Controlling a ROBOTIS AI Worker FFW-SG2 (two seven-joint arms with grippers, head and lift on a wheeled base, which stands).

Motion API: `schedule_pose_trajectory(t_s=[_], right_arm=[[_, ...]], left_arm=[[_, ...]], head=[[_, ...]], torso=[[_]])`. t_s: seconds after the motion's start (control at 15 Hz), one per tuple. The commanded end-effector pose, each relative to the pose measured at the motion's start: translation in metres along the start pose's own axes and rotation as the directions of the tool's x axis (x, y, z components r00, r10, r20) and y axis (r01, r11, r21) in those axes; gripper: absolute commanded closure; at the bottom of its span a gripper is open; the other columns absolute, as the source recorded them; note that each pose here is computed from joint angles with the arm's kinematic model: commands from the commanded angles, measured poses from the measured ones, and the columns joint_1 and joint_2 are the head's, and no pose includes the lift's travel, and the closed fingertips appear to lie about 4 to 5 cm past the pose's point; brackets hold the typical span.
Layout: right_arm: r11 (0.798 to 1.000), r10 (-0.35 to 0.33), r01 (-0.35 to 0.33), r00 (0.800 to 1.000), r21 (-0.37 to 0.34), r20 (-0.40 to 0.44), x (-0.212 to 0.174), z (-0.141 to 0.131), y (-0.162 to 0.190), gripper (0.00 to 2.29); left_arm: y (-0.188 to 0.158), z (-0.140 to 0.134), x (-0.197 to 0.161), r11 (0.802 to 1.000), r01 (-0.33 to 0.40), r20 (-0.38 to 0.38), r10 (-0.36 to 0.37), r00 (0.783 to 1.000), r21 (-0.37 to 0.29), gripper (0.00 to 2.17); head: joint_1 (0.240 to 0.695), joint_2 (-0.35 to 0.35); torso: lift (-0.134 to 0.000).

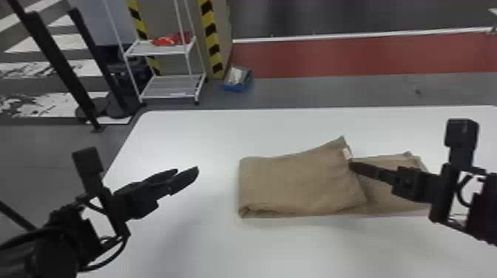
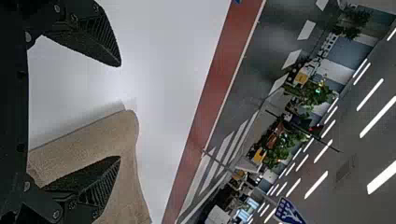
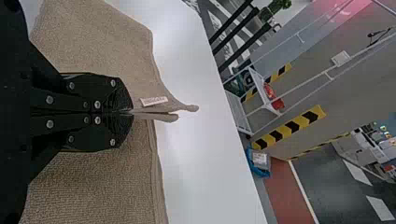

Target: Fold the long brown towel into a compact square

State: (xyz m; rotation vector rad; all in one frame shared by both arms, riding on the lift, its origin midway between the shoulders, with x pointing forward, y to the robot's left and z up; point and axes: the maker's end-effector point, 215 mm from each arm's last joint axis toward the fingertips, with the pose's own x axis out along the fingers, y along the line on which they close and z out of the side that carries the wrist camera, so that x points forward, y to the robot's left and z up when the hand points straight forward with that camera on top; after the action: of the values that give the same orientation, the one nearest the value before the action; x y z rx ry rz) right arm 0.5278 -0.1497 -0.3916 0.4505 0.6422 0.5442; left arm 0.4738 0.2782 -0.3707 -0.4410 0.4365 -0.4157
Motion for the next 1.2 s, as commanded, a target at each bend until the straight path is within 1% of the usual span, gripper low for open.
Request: schedule_pose_trajectory(t_s=[0.0, 0.07, 0.13, 0.2, 0.33, 0.4, 0.47, 0.53, 0.6, 0.67, 0.73, 0.87, 1.0, 1.13], right_arm=[[1.0, -0.003, 0.003, 1.0, 0.013, 0.018, -0.021, 0.007, 0.004, 1.33], [0.999, -0.025, 0.024, 0.999, 0.038, 0.022, -0.027, 0.007, -0.009, 1.33], [0.997, -0.036, 0.035, 0.999, 0.069, 0.001, -0.022, -0.004, -0.021, 1.33], [0.997, -0.04, 0.039, 0.999, 0.071, 0.009, -0.018, -0.004, -0.027, 1.33], [0.996, -0.047, 0.044, 0.998, 0.078, 0.034, -0.02, 0.01, -0.034, 1.33], [0.995, -0.044, 0.041, 0.999, 0.087, 0.027, -0.018, 0.012, -0.033, 1.33], [0.994, -0.031, 0.029, 0.999, 0.102, 0.013, -0.02, 0.006, -0.029, 1.33], [0.994, -0.007, 0.003, 1.0, 0.111, 0.029, -0.028, 0.009, -0.021, 1.33], [0.991, -0.009, 0.002, 0.998, 0.135, 0.055, -0.044, 0.014, -0.026, 1.33], [0.987, -0.019, 0.01, 0.998, 0.162, 0.055, -0.048, 0.009, -0.035, 1.33], [0.982, -0.026, 0.018, 0.999, 0.187, 0.039, -0.04, 0.0, -0.044, 1.33], [0.983, -0.019, 0.008, 0.998, 0.184, 0.057, -0.028, 0.006, -0.048, 1.33], [0.984, 0.0, -0.013, 0.997, 0.179, 0.071, -0.025, 0.022, -0.041, 1.33], [0.977, 0.027, -0.039, 0.998, 0.208, 0.058, -0.04, 0.018, -0.029, 1.33]], left_arm=[[-0.001, 0.0, 0.0, 1.0, 0.001, 0.002, -0.001, 1.0, 0.0, 0.21], [-0.002, 0.001, 0.0, 1.0, 0.002, 0.004, -0.002, 1.0, 0.002, 0.21], [-0.002, 0.001, -0.001, 1.0, 0.0, 0.007, 0.0, 1.0, 0.001, 0.21], [-0.001, 0.003, -0.001, 1.0, -0.002, 0.01, 0.002, 1.0, 0.003, 0.21], [-0.002, 0.005, 0.0, 1.0, -0.004, 0.015, 0.004, 1.0, 0.006, 0.21], [-0.003, 0.006, 0.001, 1.0, -0.004, 0.019, 0.004, 1.0, 0.004, 0.21], [-0.002, 0.007, 0.001, 1.0, -0.008, 0.019, 0.008, 1.0, 0.006, 0.21], [-0.002, 0.006, 0.001, 1.0, -0.01, 0.019, 0.01, 1.0, 0.006, 0.21], [-0.003, 0.008, 0.001, 1.0, -0.01, 0.026, 0.01, 1.0, 0.005, 0.21], [-0.002, 0.007, 0.002, 1.0, -0.013, 0.028, 0.013, 1.0, -0.002, 0.21], [-0.003, 0.007, 0.003, 1.0, -0.014, 0.032, 0.014, 0.999, -0.004, 0.21], [-0.003, 0.007, 0.007, 1.0, -0.017, 0.033, 0.017, 0.999, -0.003, 0.21], [-0.004, 0.006, 0.011, 1.0, -0.017, 0.031, 0.017, 0.999, -0.004, 0.2], [-0.003, 0.006, 0.012, 1.0, -0.018, 0.034, 0.019, 0.999, -0.005, 0.2]], head=[[0.695, 0.142], [0.695, 0.14], [0.695, 0.134], [0.695, 0.125], [0.695, 0.112], [0.695, 0.104], [0.695, 0.1], [0.695, 0.098], [0.695, 0.098], [0.695, 0.1], [0.695, 0.097], [0.695, 0.079], [0.695, 0.075], [0.695, 0.074]], torso=[[-0.124], [-0.124], [-0.124], [-0.124], [-0.124], [-0.124], [-0.124], [-0.124], [-0.124], [-0.124], [-0.124], [-0.124], [-0.124], [-0.124]])
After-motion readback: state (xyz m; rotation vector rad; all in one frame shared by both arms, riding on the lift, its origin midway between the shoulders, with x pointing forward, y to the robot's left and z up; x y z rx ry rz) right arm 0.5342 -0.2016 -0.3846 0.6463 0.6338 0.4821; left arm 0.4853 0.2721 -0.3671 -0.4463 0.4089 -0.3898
